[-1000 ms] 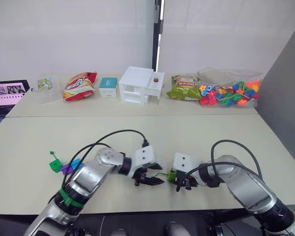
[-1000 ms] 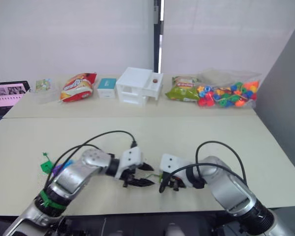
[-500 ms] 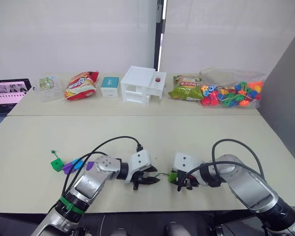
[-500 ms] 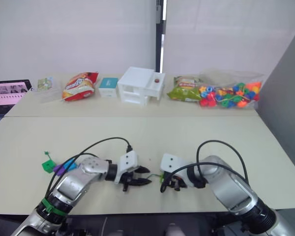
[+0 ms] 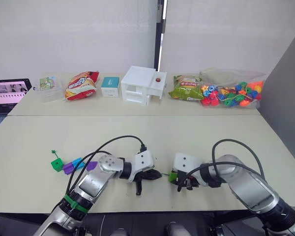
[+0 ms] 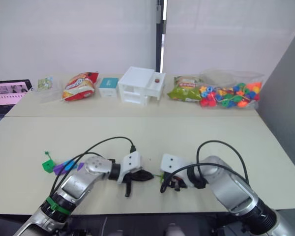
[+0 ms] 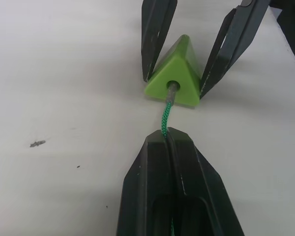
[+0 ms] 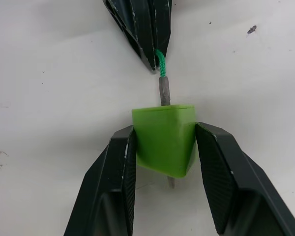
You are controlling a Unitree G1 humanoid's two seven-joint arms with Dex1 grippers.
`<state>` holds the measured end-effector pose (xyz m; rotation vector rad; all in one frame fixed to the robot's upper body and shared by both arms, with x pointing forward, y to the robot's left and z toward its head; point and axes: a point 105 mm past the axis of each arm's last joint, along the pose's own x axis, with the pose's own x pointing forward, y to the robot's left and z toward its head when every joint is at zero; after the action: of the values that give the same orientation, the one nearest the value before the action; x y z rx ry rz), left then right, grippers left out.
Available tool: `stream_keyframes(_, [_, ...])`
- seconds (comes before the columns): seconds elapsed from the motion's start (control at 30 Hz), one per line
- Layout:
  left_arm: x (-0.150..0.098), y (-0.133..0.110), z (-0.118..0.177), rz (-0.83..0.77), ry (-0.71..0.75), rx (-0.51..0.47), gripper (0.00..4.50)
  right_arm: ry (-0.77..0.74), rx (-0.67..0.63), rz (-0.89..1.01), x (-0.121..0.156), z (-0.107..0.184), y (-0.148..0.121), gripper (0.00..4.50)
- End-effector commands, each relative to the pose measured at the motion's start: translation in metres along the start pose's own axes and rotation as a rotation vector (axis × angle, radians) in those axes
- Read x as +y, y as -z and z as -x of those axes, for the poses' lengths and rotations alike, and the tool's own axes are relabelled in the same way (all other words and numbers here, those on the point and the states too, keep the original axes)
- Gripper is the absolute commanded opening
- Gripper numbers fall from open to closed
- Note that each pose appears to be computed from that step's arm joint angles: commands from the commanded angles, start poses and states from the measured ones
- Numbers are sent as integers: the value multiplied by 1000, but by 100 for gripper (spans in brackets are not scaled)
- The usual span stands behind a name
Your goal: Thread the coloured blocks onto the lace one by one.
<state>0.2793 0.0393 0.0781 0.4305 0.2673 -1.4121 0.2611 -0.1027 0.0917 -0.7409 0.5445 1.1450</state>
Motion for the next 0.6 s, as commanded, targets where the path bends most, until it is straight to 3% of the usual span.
stream_keyframes(0.03, [-3, -13, -4, -60, 29, -21, 1, -51, 23, -30, 12, -7, 7, 131])
stream_keyframes(0.3, [-8, -26, -23, -86, 82, -42, 1, -54, 24, -29, 13, -7, 7, 131])
stream_keyframes(0.6, [-3, -21, -29, -74, 56, 3, 1, -57, 24, -24, 15, -9, 5, 131])
